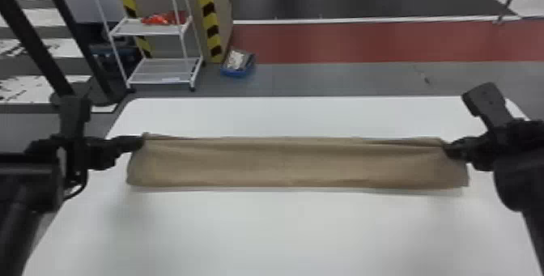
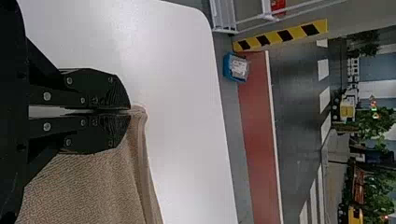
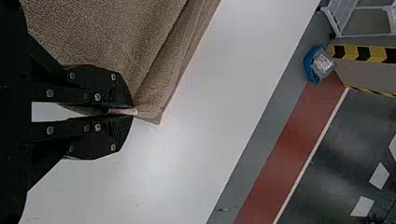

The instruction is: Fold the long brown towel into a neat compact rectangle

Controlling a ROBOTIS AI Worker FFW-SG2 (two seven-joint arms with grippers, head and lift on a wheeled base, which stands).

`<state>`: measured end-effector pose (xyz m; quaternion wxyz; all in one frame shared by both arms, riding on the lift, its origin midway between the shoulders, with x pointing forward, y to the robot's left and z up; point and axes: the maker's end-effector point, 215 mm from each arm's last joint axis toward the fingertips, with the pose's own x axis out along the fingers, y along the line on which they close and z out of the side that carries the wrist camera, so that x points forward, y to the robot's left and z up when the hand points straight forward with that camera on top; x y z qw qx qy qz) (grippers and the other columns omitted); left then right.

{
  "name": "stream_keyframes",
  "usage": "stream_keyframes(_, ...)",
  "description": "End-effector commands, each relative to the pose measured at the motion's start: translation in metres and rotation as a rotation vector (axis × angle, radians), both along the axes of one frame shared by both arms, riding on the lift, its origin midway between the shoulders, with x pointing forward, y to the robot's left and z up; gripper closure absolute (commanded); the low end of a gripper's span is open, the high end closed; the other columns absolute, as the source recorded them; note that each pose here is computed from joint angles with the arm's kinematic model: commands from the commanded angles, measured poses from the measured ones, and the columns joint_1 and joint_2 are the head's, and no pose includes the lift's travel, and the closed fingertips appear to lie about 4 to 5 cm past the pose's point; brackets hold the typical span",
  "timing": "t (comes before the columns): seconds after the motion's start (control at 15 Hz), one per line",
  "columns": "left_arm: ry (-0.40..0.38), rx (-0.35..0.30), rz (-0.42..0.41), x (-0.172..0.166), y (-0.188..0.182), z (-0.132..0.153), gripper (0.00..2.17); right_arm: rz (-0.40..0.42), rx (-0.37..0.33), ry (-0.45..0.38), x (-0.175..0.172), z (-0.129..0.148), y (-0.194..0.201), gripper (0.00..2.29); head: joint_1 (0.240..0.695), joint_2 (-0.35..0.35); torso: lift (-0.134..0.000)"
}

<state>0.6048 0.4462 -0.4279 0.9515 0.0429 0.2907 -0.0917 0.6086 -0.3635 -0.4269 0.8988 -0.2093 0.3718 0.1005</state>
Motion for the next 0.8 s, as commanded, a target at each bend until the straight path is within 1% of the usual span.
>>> stream_keyframes(0.0,-0.004,0.001,-0.002,0.0,0.001,0.0025,1.09,-0.01,0.015,-0.014,0.0007,0.0046,-0.0037,1.03,0.695,0.074,-0.124)
stream_keyframes(0.73,-0.017,-0.011,-0.008,0.005,-0.0049,0.0091,1.09,-0.035,0.044,-0.044,0.0042,0.0145,-0.0077,1.03,0.695,0.066,-0.124)
